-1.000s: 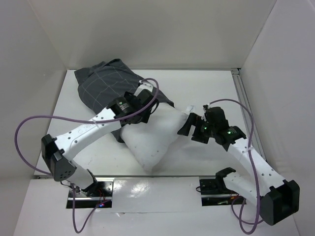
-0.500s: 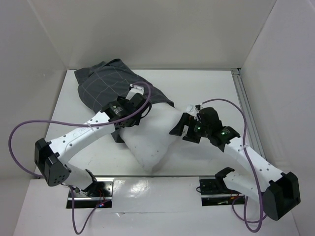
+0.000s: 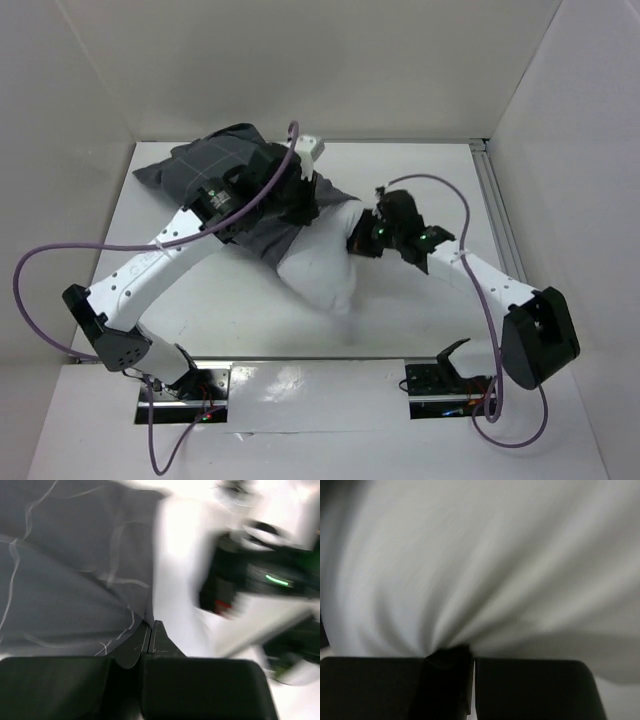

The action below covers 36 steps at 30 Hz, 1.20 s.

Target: Put the pillow into the pillowcase

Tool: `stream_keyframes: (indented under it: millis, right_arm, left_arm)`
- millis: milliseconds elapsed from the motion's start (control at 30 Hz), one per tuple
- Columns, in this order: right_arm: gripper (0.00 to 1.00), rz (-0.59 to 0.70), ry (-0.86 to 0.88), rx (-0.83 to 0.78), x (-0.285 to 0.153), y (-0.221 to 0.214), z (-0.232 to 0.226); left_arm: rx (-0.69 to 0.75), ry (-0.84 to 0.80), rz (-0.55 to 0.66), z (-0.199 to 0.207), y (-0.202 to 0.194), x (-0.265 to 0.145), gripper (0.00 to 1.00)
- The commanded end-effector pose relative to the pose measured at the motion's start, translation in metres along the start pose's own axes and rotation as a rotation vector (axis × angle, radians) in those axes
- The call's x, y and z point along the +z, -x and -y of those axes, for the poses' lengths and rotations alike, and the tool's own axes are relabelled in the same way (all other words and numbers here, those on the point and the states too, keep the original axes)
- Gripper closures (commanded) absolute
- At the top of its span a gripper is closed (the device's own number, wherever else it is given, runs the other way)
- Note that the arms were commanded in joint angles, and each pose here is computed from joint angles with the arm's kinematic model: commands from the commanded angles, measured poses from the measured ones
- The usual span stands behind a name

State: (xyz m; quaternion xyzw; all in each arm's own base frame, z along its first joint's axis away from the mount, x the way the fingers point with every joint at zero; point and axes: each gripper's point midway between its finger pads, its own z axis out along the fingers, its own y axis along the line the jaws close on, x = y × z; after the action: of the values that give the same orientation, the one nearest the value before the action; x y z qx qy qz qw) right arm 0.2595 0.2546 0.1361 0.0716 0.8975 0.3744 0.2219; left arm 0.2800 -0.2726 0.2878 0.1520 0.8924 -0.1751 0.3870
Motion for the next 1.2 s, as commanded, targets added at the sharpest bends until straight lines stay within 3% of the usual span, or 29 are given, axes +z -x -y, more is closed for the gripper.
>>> stream_keyframes:
  millis: [0,100,167,333,500,533,633,767,900,1033,1133,1167]
  right_arm:
    - [1.0,0.386,0.269,-0.121,-0.063,0.113,-0.102]
    - [1.0,0.53,0.313,-0.084,-0.097,0.147,-0.111]
    - [1.0,0.557,0.316,-0.055,-0.093,0.15,-0.105]
    - [1.0,0.448,0.255,0.2,-0.015,0.109,-0.035]
    - [1.0,0.462,0.291,0.365,0.002,0.096,-0.012]
    - [1.0,0.472,0.293,0.375,-0.003,0.093,-0.01]
    - [1.0,0.521,0.265,0.386,-0.019,0.093,-0.007]
    - [1.0,0.621,0.254,0.385,-0.067,0.086,-0.006]
    - [1.0,0.69,0.179,0.376,-0.092,0.079,0.012]
    - [1.0,0.697,0.104,0.33,-0.08,0.081,0.033]
    - [1.0,0.607,0.052,0.274,-0.048,0.085,0.042]
    - [1.0,0.591,0.037,0.265,-0.043,0.089,0.045]
  left_arm:
    - [0.033,-0.714,0.202,0.145,0.08,-0.098,1.0]
    - [0.034,-0.769,0.264,0.156,0.114,-0.108,1.0]
    - [0.028,-0.773,0.258,0.15,0.123,-0.094,1.0]
    - [-0.079,-0.763,0.114,0.12,0.113,-0.005,1.0]
    - [-0.112,-0.673,0.038,0.106,0.096,0.046,1.0]
    - [-0.101,-0.674,0.067,0.105,0.111,0.04,1.0]
    - [-0.072,-0.697,0.024,0.121,0.105,0.042,1.0]
    - [-0.012,-0.739,0.108,0.144,0.134,0.009,1.0]
    - [-0.022,-0.739,0.11,0.143,0.134,0.003,1.0]
    - [-0.054,-0.632,0.043,0.128,0.105,0.034,1.0]
    - [-0.063,-0.478,-0.041,0.107,0.062,0.065,1.0]
    - [-0.059,-0.383,-0.041,0.093,0.054,0.074,0.77]
